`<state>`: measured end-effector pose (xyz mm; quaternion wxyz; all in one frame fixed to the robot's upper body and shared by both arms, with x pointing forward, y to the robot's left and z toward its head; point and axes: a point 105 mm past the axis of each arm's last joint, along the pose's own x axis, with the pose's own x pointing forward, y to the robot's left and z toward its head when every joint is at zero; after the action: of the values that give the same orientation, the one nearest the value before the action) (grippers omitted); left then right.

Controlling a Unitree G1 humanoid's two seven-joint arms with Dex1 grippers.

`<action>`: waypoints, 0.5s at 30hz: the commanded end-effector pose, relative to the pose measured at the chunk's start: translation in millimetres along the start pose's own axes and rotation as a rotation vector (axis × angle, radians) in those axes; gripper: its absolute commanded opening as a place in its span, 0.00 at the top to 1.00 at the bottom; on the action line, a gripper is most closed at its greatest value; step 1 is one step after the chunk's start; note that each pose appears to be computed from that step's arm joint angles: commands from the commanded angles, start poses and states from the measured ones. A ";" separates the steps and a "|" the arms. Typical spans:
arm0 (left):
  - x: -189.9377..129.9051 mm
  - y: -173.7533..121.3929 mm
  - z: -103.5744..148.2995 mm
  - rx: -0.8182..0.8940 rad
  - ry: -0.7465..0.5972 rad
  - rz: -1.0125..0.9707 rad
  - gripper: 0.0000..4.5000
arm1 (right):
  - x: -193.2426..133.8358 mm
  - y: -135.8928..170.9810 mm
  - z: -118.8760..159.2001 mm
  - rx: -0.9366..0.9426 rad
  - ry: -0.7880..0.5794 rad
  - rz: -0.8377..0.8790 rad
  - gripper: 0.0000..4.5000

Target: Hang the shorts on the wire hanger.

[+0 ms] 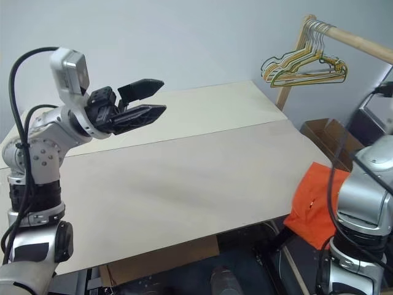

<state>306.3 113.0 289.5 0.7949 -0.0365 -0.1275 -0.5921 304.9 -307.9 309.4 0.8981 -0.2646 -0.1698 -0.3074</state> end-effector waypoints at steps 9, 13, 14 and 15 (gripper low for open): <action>-51.0 1.5 -47.5 0.148 0.318 0.194 0.00 | -82.2 120.8 31.1 0.261 -0.149 1.310 0.00; -64.9 -6.4 -52.2 0.136 0.366 0.224 0.00 | -98.2 127.8 20.4 0.251 -0.116 1.475 0.00; -68.6 -9.5 -53.4 0.131 0.379 0.231 0.00 | -101.1 130.0 16.4 0.244 -0.104 1.501 0.00; -71.2 -12.3 -54.3 0.130 0.389 0.234 0.00 | -102.3 131.7 13.5 0.236 -0.099 1.514 0.00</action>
<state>291.1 164.1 204.8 0.8691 0.1001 0.0166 -0.4841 313.2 -167.4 219.2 0.8878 -0.2129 -0.0020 0.4081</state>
